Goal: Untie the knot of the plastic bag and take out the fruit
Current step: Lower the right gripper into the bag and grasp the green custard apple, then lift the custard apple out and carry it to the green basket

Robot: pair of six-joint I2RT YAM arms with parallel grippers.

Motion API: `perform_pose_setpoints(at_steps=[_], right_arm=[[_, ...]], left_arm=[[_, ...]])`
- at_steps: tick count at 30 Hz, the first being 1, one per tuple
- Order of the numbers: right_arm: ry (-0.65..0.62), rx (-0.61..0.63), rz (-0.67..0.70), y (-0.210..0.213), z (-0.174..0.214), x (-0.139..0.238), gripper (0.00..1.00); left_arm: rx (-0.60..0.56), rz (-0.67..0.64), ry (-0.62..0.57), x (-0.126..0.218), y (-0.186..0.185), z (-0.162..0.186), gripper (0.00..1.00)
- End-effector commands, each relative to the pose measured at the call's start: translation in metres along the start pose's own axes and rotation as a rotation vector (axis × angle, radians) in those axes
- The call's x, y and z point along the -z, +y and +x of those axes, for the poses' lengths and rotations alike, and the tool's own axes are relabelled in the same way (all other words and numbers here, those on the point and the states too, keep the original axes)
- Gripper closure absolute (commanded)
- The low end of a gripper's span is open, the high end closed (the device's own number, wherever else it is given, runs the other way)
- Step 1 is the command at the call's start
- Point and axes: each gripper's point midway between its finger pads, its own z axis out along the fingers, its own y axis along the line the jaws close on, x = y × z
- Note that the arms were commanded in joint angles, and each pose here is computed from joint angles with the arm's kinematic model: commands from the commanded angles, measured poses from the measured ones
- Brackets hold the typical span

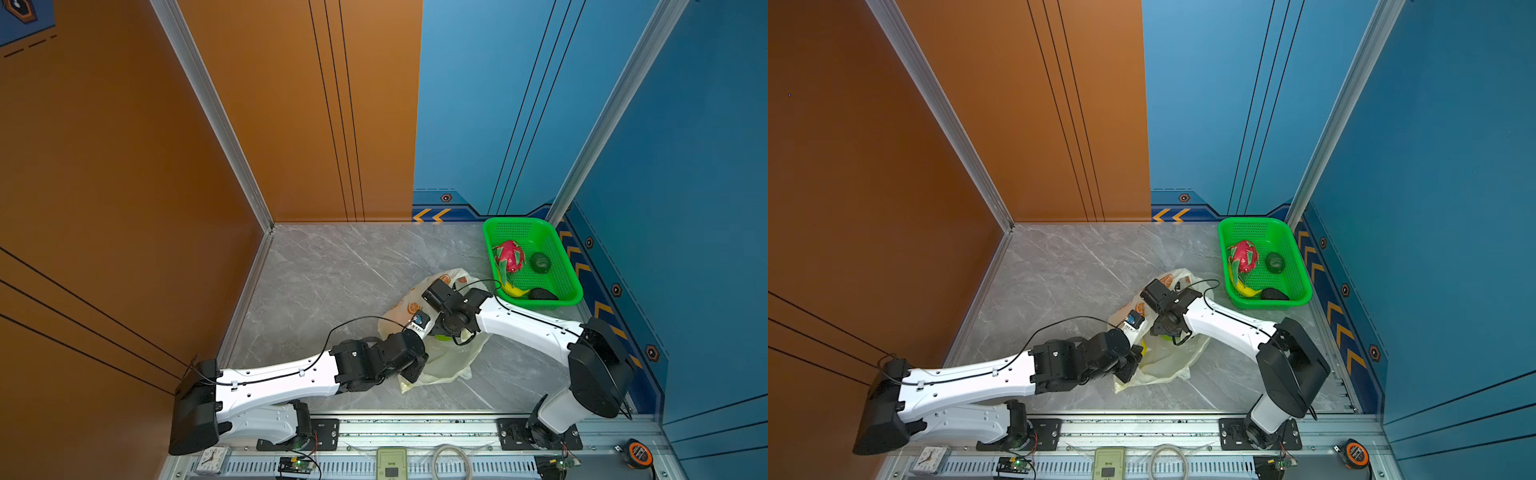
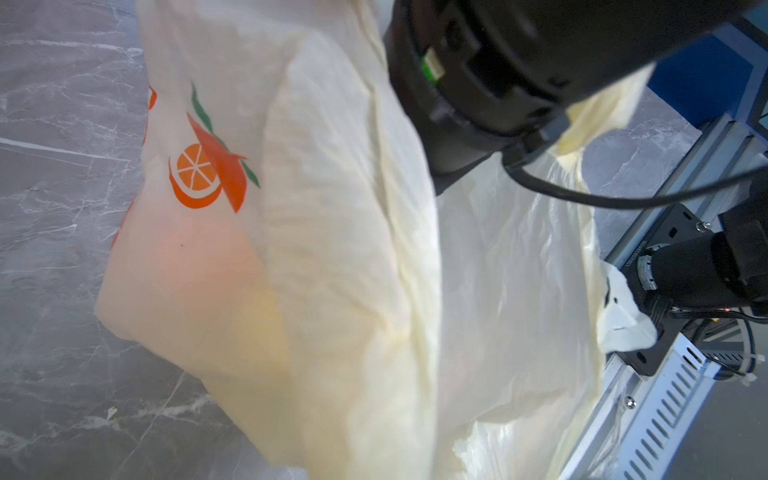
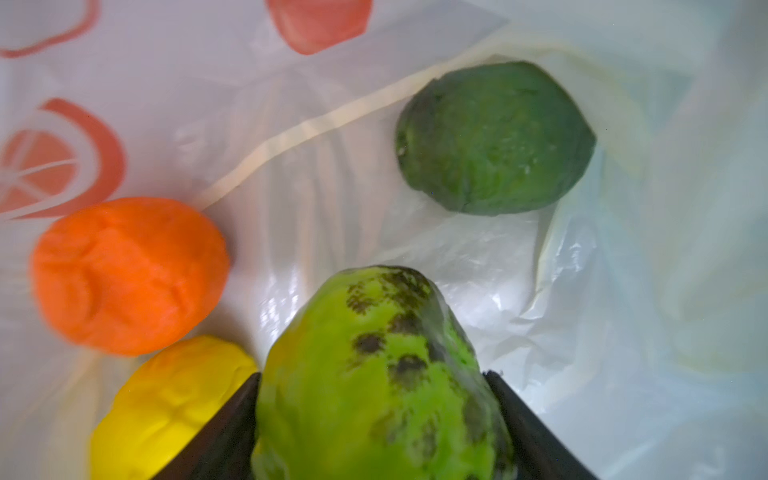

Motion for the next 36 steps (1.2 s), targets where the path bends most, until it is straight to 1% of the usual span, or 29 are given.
perform_pose_setpoints(at_steps=[1,5,13,18,26,31,34,36], right_arm=[[-0.01,-0.007,-0.07,0.015,0.003,0.026,0.37],[-0.043,-0.005,-0.131,0.028,0.002,0.049,0.38],[-0.106,0.028,-0.179,0.036,-0.009,0.099,0.38],[-0.164,0.028,-0.192,0.032,-0.023,0.131,0.38],[-0.236,0.03,-0.255,0.036,-0.048,0.176,0.38],[-0.288,0.007,-0.258,0.021,-0.071,0.199,0.38],[-0.311,-0.037,-0.254,0.001,-0.085,0.205,0.38],[-0.326,-0.087,-0.238,-0.021,-0.098,0.206,0.38]], left_arm=[[0.004,-0.022,-0.025,0.005,0.003,-0.002,1.0],[0.004,-0.04,-0.031,0.008,0.008,-0.002,1.0],[0.005,-0.06,-0.038,0.012,0.013,-0.003,1.0],[0.004,-0.067,-0.039,0.013,0.015,-0.003,1.0],[0.003,-0.075,-0.036,0.014,0.018,-0.003,1.0],[0.002,-0.075,-0.033,0.014,0.018,-0.002,1.0],[-0.003,-0.075,-0.032,0.014,0.018,-0.002,1.0],[-0.001,-0.077,-0.033,0.014,0.019,-0.002,1.0]])
